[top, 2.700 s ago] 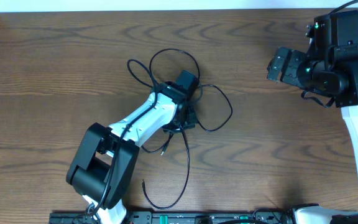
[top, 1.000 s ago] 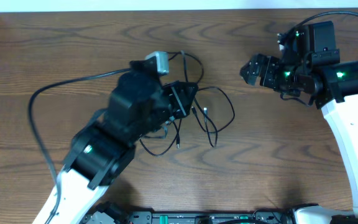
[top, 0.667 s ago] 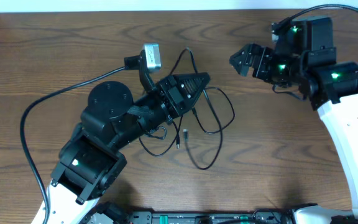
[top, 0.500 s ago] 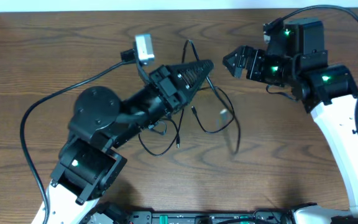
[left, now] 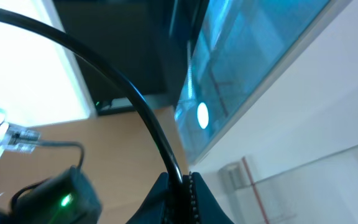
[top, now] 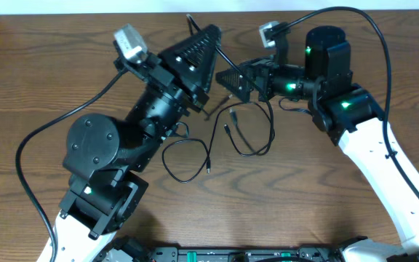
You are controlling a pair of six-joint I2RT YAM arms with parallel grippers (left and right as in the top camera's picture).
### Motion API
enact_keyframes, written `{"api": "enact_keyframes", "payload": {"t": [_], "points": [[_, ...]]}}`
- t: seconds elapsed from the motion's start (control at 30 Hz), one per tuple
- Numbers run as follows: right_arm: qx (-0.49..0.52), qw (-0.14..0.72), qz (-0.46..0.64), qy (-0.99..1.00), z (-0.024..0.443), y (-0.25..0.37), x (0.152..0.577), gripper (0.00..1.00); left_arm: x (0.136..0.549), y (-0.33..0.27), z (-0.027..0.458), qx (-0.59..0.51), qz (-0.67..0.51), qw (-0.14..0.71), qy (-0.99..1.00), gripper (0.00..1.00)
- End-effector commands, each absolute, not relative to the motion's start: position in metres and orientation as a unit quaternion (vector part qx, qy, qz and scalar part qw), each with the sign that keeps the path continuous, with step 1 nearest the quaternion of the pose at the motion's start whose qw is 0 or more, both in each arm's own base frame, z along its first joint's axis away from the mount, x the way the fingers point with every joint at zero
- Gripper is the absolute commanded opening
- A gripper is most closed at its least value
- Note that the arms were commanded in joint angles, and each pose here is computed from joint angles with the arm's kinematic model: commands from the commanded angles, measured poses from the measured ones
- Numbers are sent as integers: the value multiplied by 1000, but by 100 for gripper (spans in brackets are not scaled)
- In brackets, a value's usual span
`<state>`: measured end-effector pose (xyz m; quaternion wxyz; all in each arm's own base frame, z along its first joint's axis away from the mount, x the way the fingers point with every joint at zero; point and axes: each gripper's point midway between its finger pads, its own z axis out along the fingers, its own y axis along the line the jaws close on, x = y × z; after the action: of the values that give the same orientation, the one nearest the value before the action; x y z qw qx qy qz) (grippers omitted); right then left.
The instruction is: Untangle cables
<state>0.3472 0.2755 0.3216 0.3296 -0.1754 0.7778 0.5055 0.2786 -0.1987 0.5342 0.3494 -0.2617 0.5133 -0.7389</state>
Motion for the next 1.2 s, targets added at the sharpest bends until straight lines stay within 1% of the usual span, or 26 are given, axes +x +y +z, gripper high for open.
{"api": "enact_keyframes", "payload": {"t": [0.0,0.03,0.17,0.37,0.4,0.43,0.53,0.6,0.63,0.67,0.73,0.8,0.83,0.97,1.07,1.17], "points": [[-253,330,534,736,335,294,322,99,277,-187,550,-283,-757,349,475,7],[-271,335,539,724,340,301,317,99,276,-186,553,-282,-762,348,468,8],[-280,359,534,712,348,312,316,99,273,-187,557,-277,-769,341,464,7],[-253,384,517,722,350,321,323,99,269,-192,556,-279,-784,305,464,8],[-260,386,521,716,353,326,319,98,268,-193,556,-276,-785,302,465,7],[-269,391,526,706,358,332,314,92,267,-195,556,-275,-786,300,466,7],[-284,400,535,688,367,342,306,91,263,-204,554,-269,-787,288,474,6],[-288,404,537,682,370,344,304,91,263,-207,553,-269,-787,285,476,8],[-286,407,536,681,371,344,305,88,263,-208,553,-266,-788,283,478,7],[-278,408,535,686,371,344,307,77,261,-209,553,-262,-789,280,480,7],[-263,407,535,692,371,342,311,41,259,-211,553,-256,-791,277,482,8],[-263,407,534,693,370,342,311,26,259,-211,553,-255,-791,276,483,8],[-263,406,534,693,370,342,311,21,259,-211,553,-255,-791,276,483,7],[-259,398,531,701,365,341,311,23,259,-211,552,-256,-790,276,484,7],[-253,396,528,707,362,338,315,33,263,-209,549,-265,-784,279,487,7],[-249,398,526,709,362,333,319,34,270,-206,541,-282,-772,284,494,7]]}}
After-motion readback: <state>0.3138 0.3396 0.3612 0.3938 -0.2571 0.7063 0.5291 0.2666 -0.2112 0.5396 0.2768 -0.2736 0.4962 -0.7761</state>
